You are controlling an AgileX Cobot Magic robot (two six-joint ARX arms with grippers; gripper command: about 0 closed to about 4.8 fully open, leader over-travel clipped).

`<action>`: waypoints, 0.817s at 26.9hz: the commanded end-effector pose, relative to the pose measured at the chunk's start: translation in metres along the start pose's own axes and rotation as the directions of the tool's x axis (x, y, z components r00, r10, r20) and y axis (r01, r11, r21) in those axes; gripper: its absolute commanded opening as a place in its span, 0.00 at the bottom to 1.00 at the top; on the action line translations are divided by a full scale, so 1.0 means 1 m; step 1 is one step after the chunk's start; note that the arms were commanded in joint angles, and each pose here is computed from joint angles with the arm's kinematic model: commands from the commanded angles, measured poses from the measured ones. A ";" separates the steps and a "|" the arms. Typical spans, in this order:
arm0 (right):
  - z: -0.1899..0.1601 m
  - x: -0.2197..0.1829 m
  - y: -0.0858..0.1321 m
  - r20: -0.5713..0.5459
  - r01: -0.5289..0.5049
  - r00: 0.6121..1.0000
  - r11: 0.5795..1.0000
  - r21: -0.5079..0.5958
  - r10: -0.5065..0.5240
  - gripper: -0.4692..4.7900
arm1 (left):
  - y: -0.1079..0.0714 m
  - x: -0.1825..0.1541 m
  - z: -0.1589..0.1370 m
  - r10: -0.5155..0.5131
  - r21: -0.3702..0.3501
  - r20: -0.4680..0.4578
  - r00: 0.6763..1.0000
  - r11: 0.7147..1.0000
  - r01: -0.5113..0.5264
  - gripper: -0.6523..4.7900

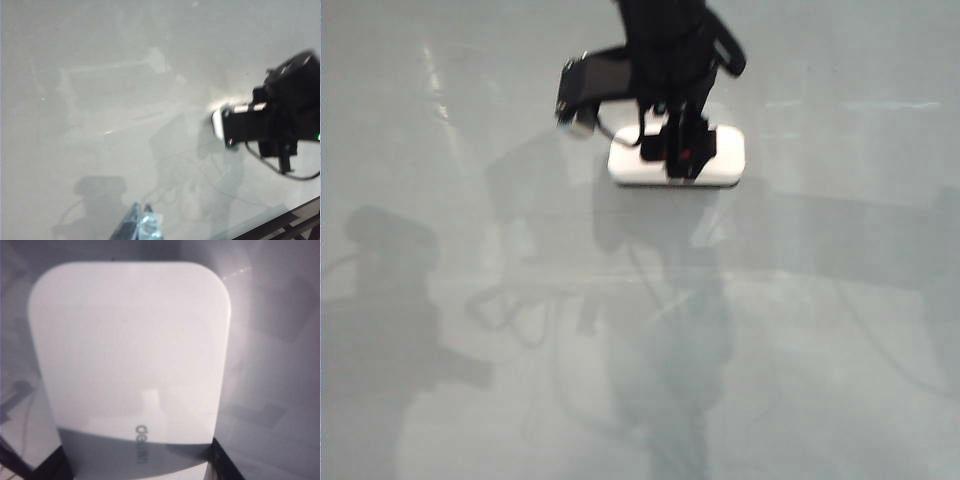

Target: Grab the whiteboard eraser that is attached to the surface of the whiteboard and use it to clean the writing on the whiteboard.

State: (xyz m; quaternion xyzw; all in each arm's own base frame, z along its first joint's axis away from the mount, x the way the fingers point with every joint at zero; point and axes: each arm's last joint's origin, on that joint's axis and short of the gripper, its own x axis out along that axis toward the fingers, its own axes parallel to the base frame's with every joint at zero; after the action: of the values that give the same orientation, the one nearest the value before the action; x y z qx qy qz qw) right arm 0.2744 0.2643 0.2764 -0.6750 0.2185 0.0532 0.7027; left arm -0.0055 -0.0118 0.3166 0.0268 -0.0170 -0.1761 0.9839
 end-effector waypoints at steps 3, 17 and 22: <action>-0.029 -0.021 -0.060 0.016 0.168 0.985 0.984 0.067 -0.169 0.43 | 0.000 -0.001 0.002 0.007 -0.036 0.012 1.000 0.999 -0.007 0.12; -0.142 -0.142 -0.134 0.238 0.050 0.915 0.679 0.733 -0.325 0.43 | 0.001 0.000 0.000 -0.021 -0.034 0.010 1.000 0.999 0.022 0.12; -0.198 -0.164 -0.119 0.339 -0.123 0.861 0.492 0.862 -0.378 0.43 | 0.002 0.004 -0.005 -0.035 -0.042 -0.007 0.999 0.998 0.035 0.12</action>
State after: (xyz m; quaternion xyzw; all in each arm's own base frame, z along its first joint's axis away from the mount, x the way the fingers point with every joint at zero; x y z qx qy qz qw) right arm 0.1233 0.1008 0.4561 -0.2406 -0.0079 0.0412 0.9697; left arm -0.0011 -0.0114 0.3113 0.0043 -0.0031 -0.1924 0.9813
